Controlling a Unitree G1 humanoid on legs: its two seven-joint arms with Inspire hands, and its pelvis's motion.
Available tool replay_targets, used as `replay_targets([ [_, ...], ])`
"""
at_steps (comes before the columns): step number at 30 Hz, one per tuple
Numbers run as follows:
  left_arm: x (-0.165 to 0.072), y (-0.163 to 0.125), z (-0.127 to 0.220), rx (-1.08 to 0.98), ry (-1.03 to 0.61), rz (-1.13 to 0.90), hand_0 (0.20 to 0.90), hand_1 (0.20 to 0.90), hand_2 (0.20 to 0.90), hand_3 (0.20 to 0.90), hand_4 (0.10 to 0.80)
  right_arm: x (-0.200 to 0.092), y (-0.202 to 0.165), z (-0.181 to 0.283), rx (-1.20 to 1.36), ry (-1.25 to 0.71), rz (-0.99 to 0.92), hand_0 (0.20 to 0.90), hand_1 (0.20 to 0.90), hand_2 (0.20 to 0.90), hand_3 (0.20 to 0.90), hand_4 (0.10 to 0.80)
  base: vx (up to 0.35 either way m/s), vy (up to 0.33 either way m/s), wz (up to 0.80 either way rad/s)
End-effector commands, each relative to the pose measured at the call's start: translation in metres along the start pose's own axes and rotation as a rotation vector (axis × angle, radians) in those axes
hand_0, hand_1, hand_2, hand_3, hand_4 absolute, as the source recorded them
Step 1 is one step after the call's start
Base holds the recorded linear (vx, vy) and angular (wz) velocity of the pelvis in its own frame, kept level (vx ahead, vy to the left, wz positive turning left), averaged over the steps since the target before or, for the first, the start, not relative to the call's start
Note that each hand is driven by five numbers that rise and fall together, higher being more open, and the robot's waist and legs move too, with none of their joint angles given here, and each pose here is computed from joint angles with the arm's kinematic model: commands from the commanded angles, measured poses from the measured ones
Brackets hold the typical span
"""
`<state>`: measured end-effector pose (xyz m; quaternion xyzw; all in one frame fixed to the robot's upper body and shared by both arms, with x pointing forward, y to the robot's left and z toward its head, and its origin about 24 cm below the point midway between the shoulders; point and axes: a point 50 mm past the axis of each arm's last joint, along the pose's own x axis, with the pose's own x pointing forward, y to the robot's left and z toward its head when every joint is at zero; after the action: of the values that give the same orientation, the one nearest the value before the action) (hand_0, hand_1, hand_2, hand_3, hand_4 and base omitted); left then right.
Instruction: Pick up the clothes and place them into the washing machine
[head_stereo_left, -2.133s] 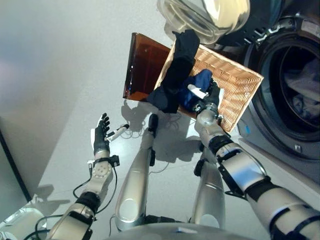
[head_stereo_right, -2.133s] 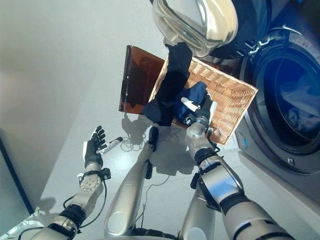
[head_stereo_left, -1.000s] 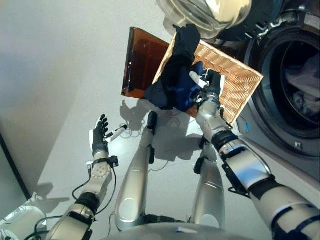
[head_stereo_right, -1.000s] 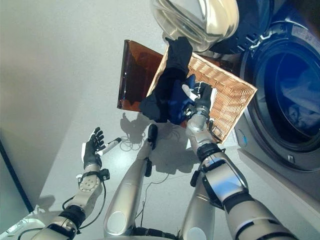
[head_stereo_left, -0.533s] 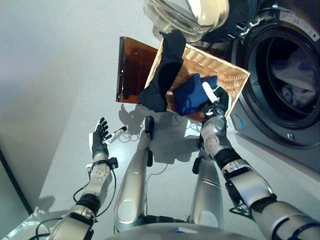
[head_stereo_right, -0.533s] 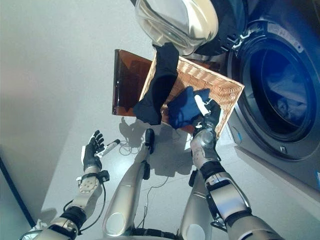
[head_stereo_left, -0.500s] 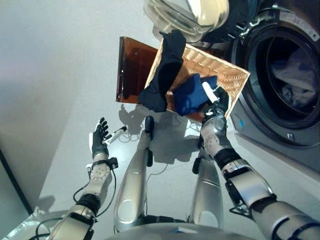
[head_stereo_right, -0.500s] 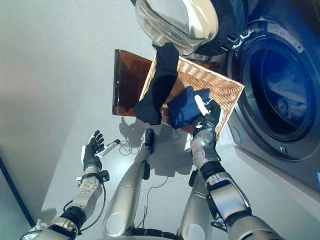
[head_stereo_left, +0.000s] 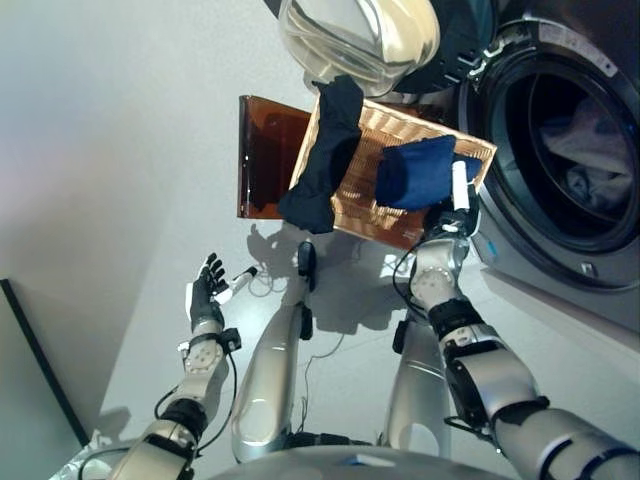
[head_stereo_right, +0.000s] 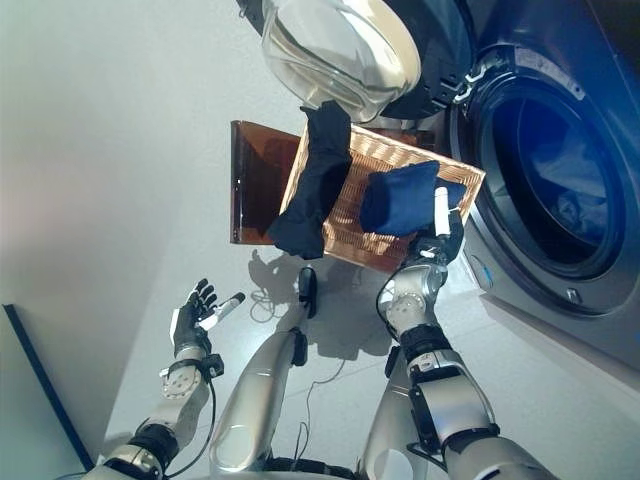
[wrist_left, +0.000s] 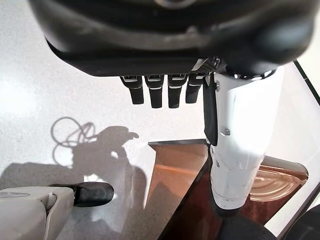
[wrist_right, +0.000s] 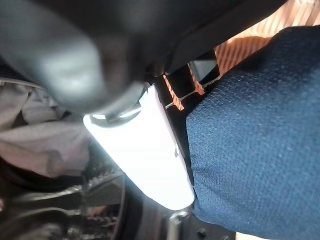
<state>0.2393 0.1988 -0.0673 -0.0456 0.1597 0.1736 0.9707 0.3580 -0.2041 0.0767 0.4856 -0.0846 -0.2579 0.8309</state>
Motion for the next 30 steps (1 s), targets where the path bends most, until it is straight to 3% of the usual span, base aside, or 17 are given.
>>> replay_targets([
  [1,-0.013,0.022,-0.021,-0.025,0.065,0.09,0.9,0.9,0.9,0.9,0.8,0.0,0.024,0.034,0.132,-0.161,0.152,0.2,0.2,0.2,0.2,0.3,-0.006,0.001,-0.03],
  [9,-0.016,0.025,-0.028,-0.039,0.09,0.11,0.9,0.9,0.9,0.9,0.8,0.001,0.034,0.064,0.274,-0.294,0.218,0.2,0.2,0.2,0.2,0.3,-0.003,0.009,-0.05],
  [15,-0.019,0.03,-0.032,-0.041,0.1,0.131,0.9,0.9,0.9,0.9,0.8,0.009,0.024,0.103,0.374,-0.463,0.135,0.2,0.2,0.2,0.2,0.3,0.007,0.015,-0.07],
  [30,-0.026,0.03,-0.039,-0.022,0.115,0.097,0.9,0.9,0.9,0.9,0.8,0.024,0.027,0.157,0.377,-0.622,-0.02,0.2,0.2,0.2,0.2,0.3,0.002,0.002,-0.01],
])
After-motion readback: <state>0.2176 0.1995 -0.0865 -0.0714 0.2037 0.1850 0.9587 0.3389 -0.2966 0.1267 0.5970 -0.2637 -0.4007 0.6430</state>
